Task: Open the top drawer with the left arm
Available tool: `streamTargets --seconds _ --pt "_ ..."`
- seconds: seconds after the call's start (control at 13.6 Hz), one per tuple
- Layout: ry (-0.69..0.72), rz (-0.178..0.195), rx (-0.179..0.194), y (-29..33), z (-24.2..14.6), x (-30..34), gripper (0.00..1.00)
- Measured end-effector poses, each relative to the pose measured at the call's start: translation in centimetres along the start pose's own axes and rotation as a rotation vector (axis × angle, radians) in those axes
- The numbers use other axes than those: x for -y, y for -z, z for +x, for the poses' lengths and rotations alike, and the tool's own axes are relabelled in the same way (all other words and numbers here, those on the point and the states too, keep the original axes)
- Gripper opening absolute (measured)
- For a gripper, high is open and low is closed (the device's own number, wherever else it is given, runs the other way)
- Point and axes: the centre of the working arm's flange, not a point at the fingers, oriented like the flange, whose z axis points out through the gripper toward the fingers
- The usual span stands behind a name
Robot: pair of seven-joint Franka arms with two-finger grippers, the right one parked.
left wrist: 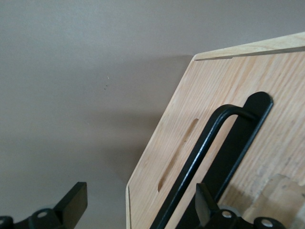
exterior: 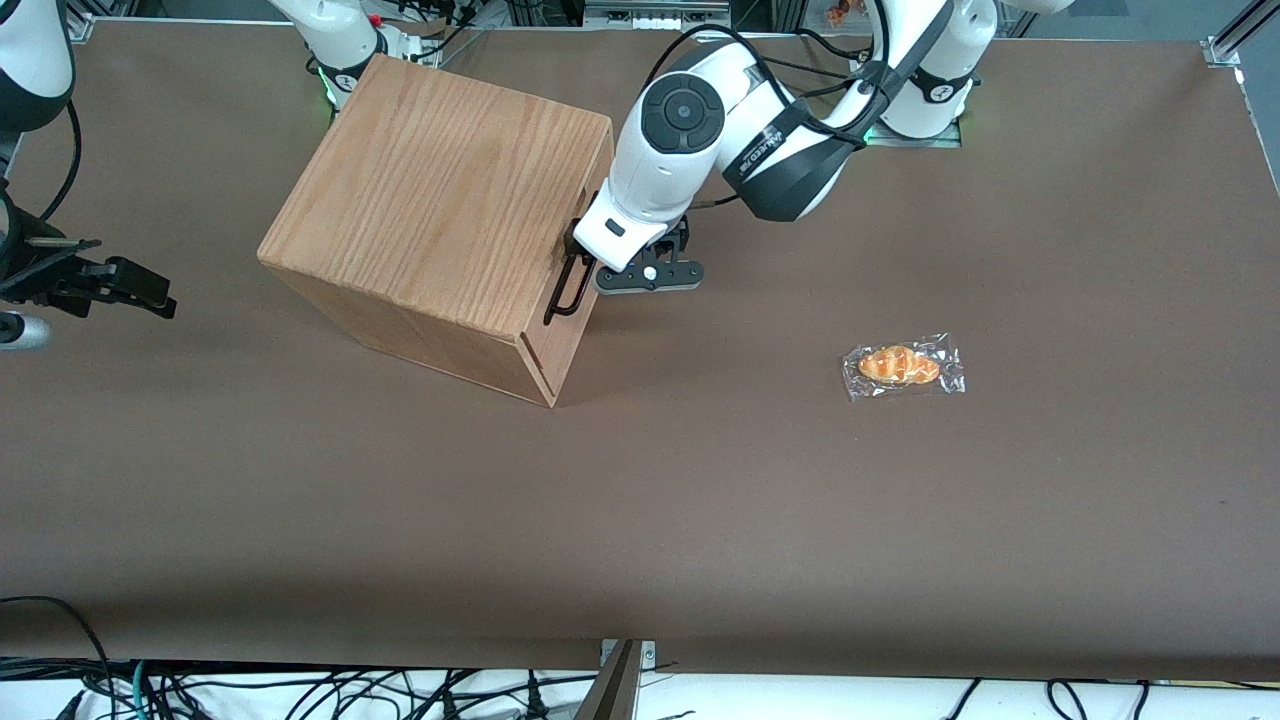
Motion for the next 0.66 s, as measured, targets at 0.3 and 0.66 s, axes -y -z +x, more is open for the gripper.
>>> streamTargets --seconds 0.3,0.66 --pt "-0.012 0.013 -0.001 -0.7 -0.3 -0.3 1.00" --pt "-0.019 0.019 -0.007 -1.3 -0.4 -0.4 1.00"
